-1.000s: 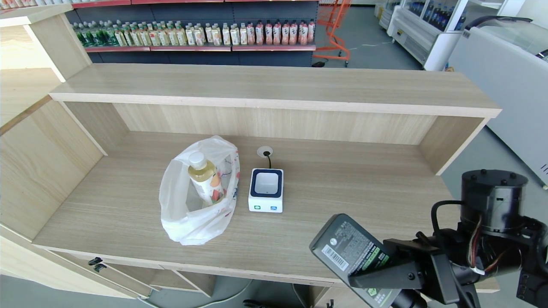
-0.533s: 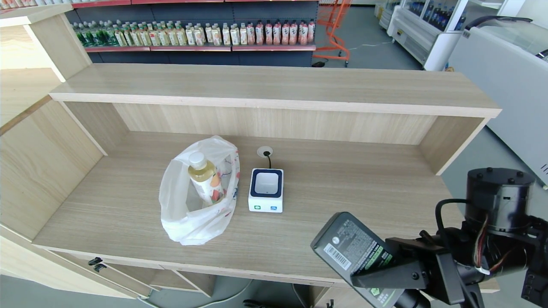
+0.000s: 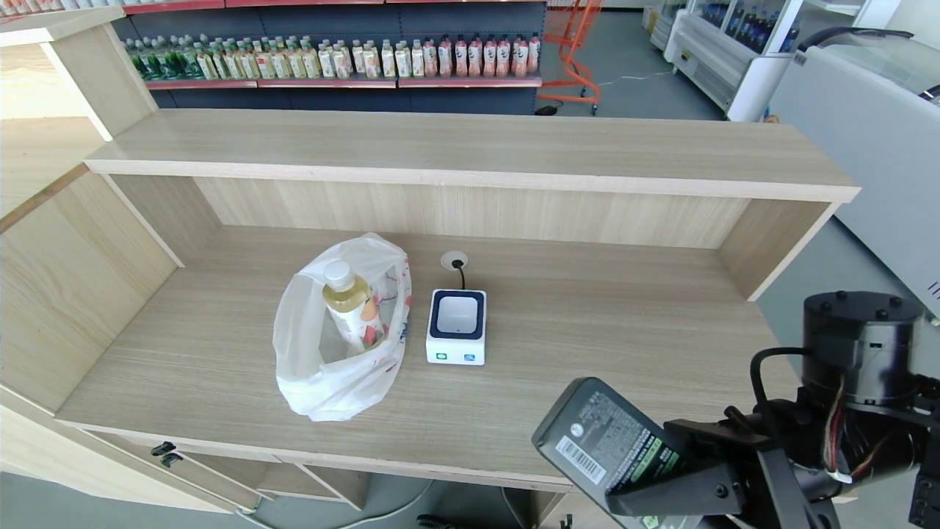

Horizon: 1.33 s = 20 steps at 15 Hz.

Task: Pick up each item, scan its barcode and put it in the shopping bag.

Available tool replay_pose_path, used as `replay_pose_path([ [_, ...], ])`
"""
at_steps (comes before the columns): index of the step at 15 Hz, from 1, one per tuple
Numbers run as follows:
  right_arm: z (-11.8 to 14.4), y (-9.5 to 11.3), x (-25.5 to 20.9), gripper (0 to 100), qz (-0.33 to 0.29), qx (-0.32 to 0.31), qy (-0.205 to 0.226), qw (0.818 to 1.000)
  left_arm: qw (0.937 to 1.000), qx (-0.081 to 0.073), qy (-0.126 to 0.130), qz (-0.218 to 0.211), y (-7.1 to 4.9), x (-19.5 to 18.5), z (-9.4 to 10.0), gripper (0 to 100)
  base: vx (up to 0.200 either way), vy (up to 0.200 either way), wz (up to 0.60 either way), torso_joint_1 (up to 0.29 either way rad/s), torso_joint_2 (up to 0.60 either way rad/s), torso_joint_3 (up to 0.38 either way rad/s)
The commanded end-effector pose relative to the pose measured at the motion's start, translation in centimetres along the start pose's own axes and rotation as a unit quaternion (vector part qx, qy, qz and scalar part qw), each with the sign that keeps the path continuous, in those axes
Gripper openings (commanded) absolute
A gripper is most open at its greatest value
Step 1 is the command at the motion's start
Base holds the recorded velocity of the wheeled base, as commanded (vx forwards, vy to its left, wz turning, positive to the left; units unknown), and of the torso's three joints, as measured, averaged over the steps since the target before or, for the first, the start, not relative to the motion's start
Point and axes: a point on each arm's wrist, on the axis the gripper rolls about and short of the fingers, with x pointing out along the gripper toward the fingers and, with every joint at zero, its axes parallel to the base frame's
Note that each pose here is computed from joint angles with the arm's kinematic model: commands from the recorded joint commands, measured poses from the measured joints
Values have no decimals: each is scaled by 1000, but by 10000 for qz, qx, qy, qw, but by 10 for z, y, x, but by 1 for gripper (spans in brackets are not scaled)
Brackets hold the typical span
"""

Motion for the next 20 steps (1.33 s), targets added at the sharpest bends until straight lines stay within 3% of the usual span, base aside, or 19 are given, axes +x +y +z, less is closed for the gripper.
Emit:
replay_pose_path([
  [1,-1,-6,-2,0,-4,110,9,9999,10000,2,0,3,0,0,0,100,0,0,0,0,0,0],
  [7,-9,-14,-6,0,-225,818,-35,9964,10000,2,0,3,0,0,0,100,0,0,0,0,0,0],
  [8,-20,-34,-19,0,-219,1678,240,9853,10000,2,0,3,0,0,0,100,0,0,0,0,0,0],
  [9,-29,-42,-43,0,48,2330,863,9686,10000,2,0,11,0,0,0,100,0,0,0,0,0,0],
  [11,-26,-48,-83,0,511,3527,2165,9089,10000,2,0,3,0,0,0,100,0,0,0,0,0,0],
  [12,-23,-46,-102,0,623,3873,2606,8822,10000,2,0,3,0,0,0,100,0,0,0,0,0,0],
  [13,-23,-46,-102,0,623,3873,2606,8822,10000,2,0,3,0,0,0,100,0,0,0,0,0,0],
  [14,-12,-43,-124,0,628,4609,3008,8325,10000,2,0,3,0,0,0,100,0,0,0,0,0,0],
  [15,-7,-44,-127,0,402,5576,3109,7687,10000,2,0,3,0,0,0,100,0,0,0,0,0,0],
  [16,-5,-45,-128,0,258,5975,3178,7358,10000,2,0,3,0,0,0,100,0,0,0,0,0,0],
  [17,-6,-47,-130,0,-155,6834,3247,6537,10000,3,8,3,0,0,0,100,0,0,0,0,0,0],
  [18,-8,-48,-130,0,-443,7362,3231,5931,10000,2,0,3,0,0,0,100,0,0,0,0,0,0],
  [19,-15,-48,-133,0,-913,8003,3418,4841,10000,3,8,11,0,0,0,100,0,0,0,0,0,0],
  [20,-18,-47,-134,0,-1144,8200,3674,4238,10000,3,8,3,0,0,0,100,0,0,0,0,0,0],
])
